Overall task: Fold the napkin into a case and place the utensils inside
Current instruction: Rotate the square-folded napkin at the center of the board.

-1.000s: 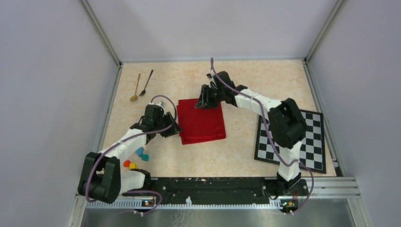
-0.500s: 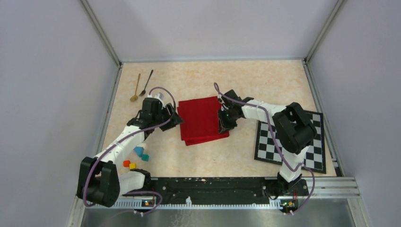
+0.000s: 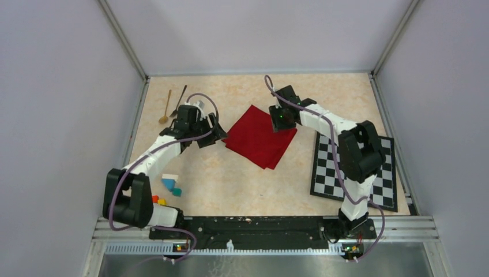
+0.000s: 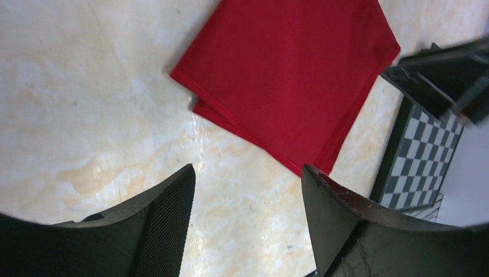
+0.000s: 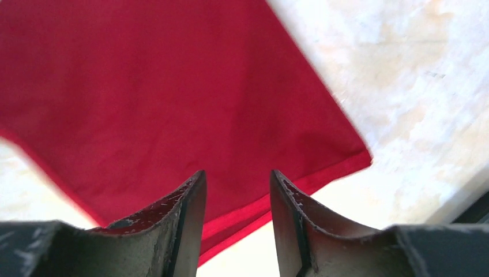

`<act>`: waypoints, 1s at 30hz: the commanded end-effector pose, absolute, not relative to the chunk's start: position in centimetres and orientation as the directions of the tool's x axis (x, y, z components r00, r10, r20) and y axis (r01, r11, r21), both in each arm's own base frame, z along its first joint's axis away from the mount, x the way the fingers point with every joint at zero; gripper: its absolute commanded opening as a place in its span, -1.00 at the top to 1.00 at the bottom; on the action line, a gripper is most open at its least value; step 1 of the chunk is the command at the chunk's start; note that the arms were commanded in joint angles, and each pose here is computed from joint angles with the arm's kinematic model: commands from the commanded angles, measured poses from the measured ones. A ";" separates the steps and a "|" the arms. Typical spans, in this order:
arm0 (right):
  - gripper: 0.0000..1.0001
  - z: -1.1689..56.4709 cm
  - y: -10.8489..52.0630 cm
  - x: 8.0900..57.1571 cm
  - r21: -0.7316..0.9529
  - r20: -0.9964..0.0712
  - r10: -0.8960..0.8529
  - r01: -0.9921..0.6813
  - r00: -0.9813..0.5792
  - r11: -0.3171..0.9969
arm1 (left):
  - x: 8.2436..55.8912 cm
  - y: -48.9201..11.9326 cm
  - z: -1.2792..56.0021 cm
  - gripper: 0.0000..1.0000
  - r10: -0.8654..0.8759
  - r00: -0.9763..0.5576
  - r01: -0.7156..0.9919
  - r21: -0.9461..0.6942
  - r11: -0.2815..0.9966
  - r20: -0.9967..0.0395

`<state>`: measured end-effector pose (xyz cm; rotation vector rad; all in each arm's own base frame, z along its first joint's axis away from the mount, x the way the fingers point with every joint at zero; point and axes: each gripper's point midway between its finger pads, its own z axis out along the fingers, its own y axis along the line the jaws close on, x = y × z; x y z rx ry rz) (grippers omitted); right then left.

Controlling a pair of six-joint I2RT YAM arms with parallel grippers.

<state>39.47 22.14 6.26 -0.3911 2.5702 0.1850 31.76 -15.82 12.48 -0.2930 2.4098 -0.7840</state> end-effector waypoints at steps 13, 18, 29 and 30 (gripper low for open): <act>0.28 4.6 22.6 38.2 0.206 -0.524 -0.177 -0.326 -0.833 0.923 | 40.1 -16.1 6.4 -0.59 -0.263 -0.864 -0.015 -0.498 0.867 -0.430; 0.32 3.6 22.6 40.3 0.115 -0.559 -0.291 -0.421 -0.777 0.900 | 40.5 -17.1 4.9 -0.60 -0.239 -0.880 -0.004 -0.497 0.868 -0.410; 0.30 6.2 27.7 42.5 0.114 -0.688 -0.437 -0.681 -0.580 0.724 | 30.8 -18.7 4.8 -0.49 -0.232 -0.916 -0.013 -0.553 0.833 -0.328; 0.29 7.1 28.1 42.5 0.113 -0.698 -0.435 -0.688 -0.569 0.717 | 29.9 -19.1 4.9 -0.49 -0.227 -0.918 -0.007 -0.561 0.828 -0.323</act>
